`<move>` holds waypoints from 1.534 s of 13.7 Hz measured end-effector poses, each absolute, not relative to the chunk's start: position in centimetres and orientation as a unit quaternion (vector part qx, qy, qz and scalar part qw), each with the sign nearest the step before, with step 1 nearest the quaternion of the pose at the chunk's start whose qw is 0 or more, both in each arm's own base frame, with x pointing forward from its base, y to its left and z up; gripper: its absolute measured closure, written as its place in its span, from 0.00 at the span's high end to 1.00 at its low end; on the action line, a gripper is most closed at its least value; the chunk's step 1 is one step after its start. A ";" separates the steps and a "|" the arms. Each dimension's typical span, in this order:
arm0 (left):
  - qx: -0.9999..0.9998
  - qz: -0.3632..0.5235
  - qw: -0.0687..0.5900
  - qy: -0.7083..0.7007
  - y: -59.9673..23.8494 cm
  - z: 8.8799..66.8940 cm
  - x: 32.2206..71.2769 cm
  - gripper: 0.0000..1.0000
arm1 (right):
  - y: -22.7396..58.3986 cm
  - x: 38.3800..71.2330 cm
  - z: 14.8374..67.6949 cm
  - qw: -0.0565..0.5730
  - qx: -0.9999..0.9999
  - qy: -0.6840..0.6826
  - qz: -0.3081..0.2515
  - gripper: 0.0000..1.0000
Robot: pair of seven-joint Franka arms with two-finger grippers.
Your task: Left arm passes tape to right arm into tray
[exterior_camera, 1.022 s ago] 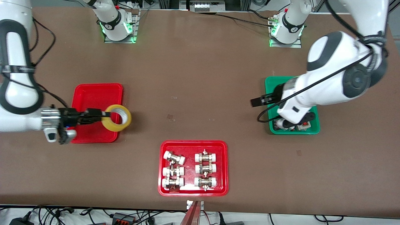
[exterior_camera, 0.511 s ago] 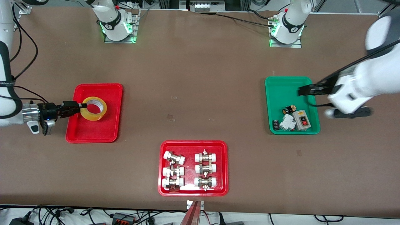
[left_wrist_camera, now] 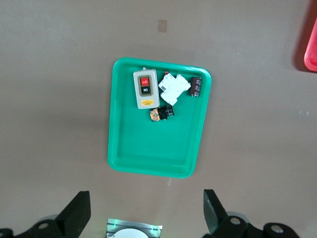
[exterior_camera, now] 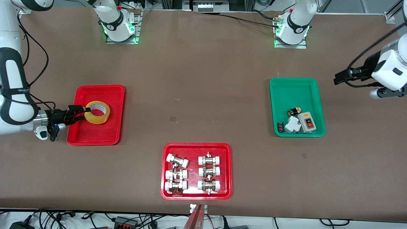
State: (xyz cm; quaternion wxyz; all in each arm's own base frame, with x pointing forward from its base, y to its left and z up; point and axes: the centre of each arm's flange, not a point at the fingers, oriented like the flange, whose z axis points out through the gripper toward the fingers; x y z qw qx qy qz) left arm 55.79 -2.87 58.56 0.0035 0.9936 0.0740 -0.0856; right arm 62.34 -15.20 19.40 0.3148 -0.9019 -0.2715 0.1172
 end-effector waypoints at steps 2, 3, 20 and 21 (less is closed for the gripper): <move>0.994 -0.085 0.000 0.063 -3.9 58.9 54.3 1.00 | -14.5 63.1 19.7 0.288 -0.899 -0.311 0.111 1.00; 0.995 -0.082 -0.002 0.058 -4.5 59.3 53.5 1.00 | -14.1 63.7 20.1 0.271 -0.898 -0.329 0.110 1.00; 0.999 -0.033 0.002 0.035 -6.6 60.0 53.9 1.00 | 4.8 61.4 55.6 -0.026 -0.997 -0.057 0.041 1.00; 0.999 -0.033 0.002 0.034 -6.8 60.0 53.9 1.00 | 4.7 60.8 57.3 -0.027 -0.999 -0.039 0.027 1.00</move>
